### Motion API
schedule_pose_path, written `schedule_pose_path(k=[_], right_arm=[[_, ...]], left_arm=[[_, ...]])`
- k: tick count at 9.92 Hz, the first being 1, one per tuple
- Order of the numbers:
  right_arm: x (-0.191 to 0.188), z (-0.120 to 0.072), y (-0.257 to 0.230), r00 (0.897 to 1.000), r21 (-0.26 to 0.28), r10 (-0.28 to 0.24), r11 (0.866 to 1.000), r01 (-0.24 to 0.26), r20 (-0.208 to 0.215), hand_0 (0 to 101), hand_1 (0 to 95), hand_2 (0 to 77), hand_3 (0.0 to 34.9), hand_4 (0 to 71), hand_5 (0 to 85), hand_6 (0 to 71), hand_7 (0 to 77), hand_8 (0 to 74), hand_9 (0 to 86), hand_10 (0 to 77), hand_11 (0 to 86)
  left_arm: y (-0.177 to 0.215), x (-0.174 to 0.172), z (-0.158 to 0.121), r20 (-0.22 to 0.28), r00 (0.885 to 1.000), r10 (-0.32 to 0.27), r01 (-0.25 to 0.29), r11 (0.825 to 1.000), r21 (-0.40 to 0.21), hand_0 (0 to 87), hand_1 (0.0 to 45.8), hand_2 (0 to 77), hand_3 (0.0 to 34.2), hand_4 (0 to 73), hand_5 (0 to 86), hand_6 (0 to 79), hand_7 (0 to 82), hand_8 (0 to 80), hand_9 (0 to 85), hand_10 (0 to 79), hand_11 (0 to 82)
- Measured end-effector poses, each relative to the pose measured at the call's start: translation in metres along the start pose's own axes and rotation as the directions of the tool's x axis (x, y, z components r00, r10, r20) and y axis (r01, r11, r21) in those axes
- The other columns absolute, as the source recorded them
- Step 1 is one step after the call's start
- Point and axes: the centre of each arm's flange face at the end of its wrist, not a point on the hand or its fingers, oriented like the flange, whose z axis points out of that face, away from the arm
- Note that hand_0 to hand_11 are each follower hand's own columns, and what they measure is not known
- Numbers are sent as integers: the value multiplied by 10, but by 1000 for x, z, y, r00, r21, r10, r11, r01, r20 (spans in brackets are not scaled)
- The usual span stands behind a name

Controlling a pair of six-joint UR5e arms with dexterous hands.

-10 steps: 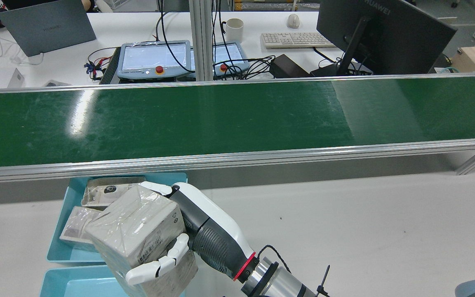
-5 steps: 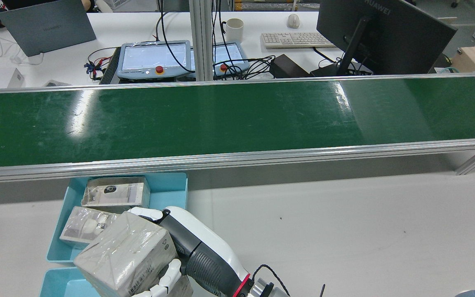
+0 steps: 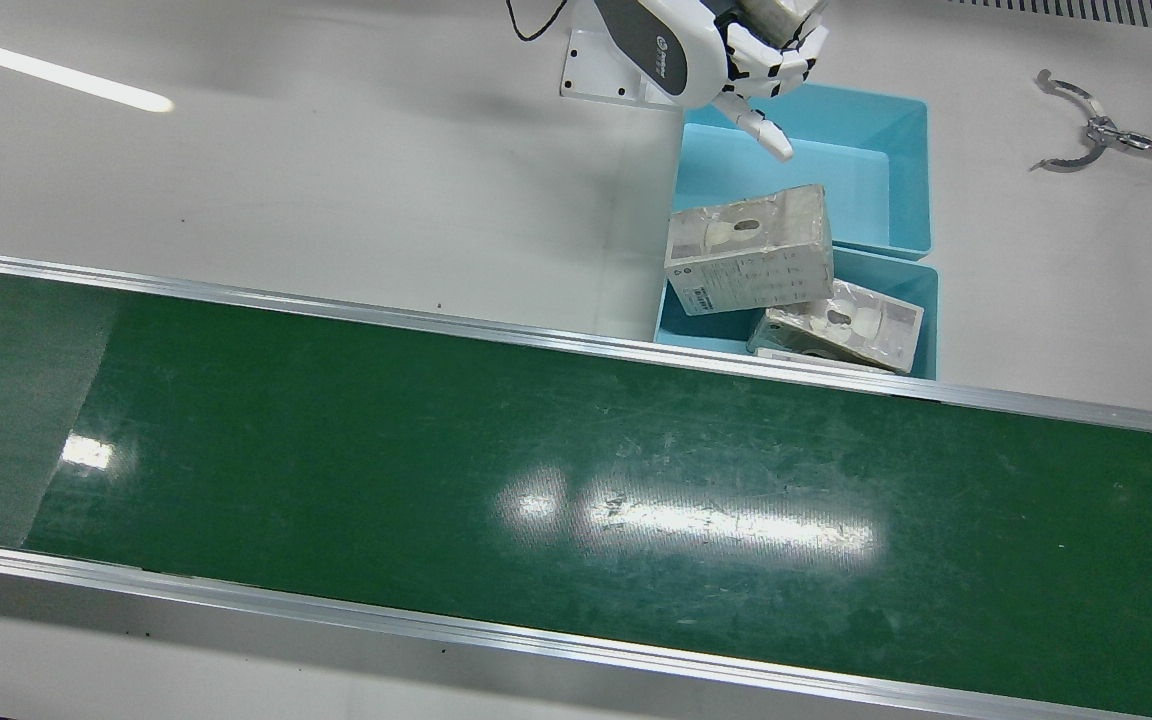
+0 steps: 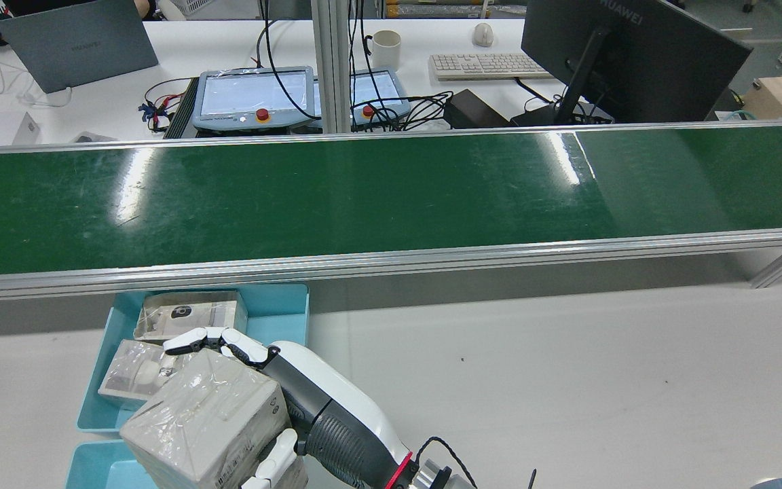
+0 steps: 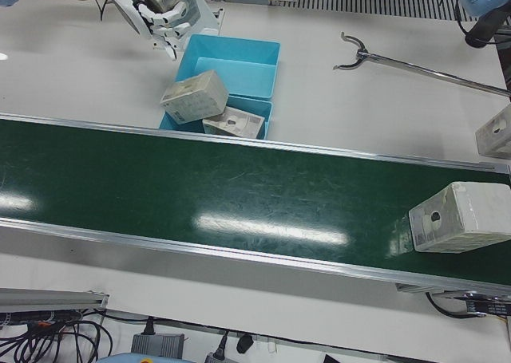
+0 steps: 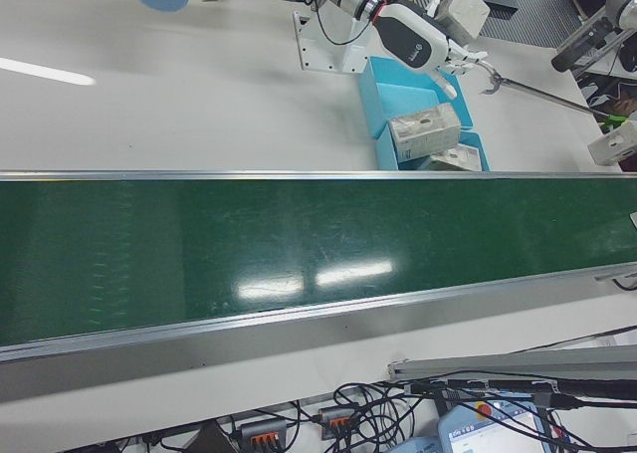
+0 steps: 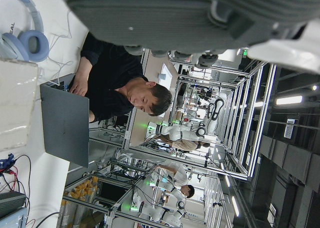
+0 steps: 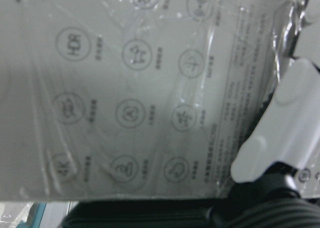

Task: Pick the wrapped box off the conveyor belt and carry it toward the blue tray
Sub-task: 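Lower the box into the nearer blue tray and open the right hand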

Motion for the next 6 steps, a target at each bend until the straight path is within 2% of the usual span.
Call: schedule_pose_path(k=[1, 2, 4, 5, 6], right_arm=[[0, 0, 0, 1000, 0, -1, 1000, 1, 0, 467, 38, 120, 110, 5, 289, 447, 382, 164, 278, 0, 16], [0, 0, -1, 1000, 1, 0, 1000, 0, 0, 467, 76, 98, 194, 27, 38, 415, 338, 0, 38, 0, 16], [0, 0, -1, 1000, 0, 1, 1000, -1, 0, 467, 76, 98, 194, 27, 38, 415, 338, 0, 38, 0, 16], [0, -1, -1, 1000, 0, 1, 1000, -1, 0, 471, 147, 185, 270, 27, 16, 284, 245, 0, 16, 0, 16], [0, -1, -1, 1000, 0, 2, 1000, -2, 0, 471, 147, 185, 270, 27, 16, 284, 245, 0, 16, 0, 16]], left_arm=[[0, 0, 0, 0, 1000, 0, 0, 1000, 0, 0, 0, 11, 0, 0, 11, 0, 0, 0, 0, 0, 0], [0, 0, 0, 0, 1000, 0, 0, 1000, 0, 0, 0, 11, 0, 0, 11, 0, 5, 0, 0, 0, 0], [0, 0, 0, 0, 1000, 0, 0, 1000, 0, 0, 0, 5, 0, 0, 11, 0, 0, 0, 0, 0, 0], [0, 0, 0, 0, 1000, 0, 0, 1000, 0, 0, 0, 11, 0, 0, 11, 0, 0, 0, 0, 0, 0], [0, 0, 0, 0, 1000, 0, 0, 1000, 0, 0, 0, 11, 0, 0, 11, 0, 0, 0, 0, 0, 0]])
